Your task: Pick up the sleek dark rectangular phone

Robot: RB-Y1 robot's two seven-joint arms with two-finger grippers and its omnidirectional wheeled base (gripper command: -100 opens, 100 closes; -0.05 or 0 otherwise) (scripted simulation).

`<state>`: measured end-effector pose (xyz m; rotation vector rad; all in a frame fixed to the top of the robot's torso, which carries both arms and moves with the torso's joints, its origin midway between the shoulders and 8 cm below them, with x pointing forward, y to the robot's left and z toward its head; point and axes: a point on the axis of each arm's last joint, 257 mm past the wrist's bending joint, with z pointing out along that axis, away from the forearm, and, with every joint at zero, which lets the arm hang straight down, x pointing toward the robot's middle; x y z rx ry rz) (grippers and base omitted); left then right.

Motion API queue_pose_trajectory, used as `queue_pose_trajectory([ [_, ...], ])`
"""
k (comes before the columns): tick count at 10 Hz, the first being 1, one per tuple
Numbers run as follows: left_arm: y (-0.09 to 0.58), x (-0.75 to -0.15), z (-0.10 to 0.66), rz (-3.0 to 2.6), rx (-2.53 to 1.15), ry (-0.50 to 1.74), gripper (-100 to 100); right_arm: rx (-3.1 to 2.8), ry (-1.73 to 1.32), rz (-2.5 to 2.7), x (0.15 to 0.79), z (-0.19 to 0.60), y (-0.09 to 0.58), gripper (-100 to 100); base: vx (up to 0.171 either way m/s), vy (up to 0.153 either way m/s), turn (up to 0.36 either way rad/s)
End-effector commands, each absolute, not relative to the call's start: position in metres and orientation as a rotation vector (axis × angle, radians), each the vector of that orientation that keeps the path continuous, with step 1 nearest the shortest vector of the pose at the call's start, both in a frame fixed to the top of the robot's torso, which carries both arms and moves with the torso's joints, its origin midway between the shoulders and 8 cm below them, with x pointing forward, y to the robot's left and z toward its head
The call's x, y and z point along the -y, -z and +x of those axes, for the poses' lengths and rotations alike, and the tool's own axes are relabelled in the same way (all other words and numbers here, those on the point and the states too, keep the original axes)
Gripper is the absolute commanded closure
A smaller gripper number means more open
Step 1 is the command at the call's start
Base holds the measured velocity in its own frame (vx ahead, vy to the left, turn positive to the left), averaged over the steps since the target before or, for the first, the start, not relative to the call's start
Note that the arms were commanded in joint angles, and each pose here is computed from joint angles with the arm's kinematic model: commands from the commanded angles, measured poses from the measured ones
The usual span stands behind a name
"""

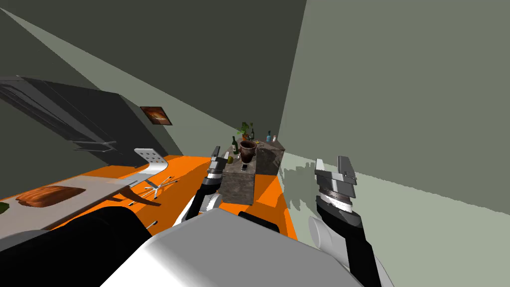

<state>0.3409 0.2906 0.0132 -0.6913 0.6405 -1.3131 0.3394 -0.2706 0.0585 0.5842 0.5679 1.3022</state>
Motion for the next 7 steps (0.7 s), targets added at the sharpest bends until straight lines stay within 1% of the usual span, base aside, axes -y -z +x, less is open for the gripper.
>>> queue_pose_trajectory([
  [1,-0.009,-0.292,0.342,-0.678,-0.685,1.308,-100,-0.568,-1.302,0.584,0.271,0.339,-0.059,0,-0.03,0.023,-0.16],
  [4,0.002,-0.296,0.345,-0.662,-0.778,1.293,-100,-0.568,-1.302,0.584,0.271,0.339,-0.059,0,-0.066,0.05,-0.2],
  [5,0.007,-0.3,0.346,-0.664,-0.812,1.285,-100,-0.568,-1.302,0.584,0.271,0.339,-0.059,0,-0.064,0.043,-0.269],
  [7,0.012,-0.302,0.348,-0.656,-0.864,1.276,-100,-0.568,-1.302,0.584,0.271,0.339,-0.058,0,-0.042,0.03,-0.122],
])
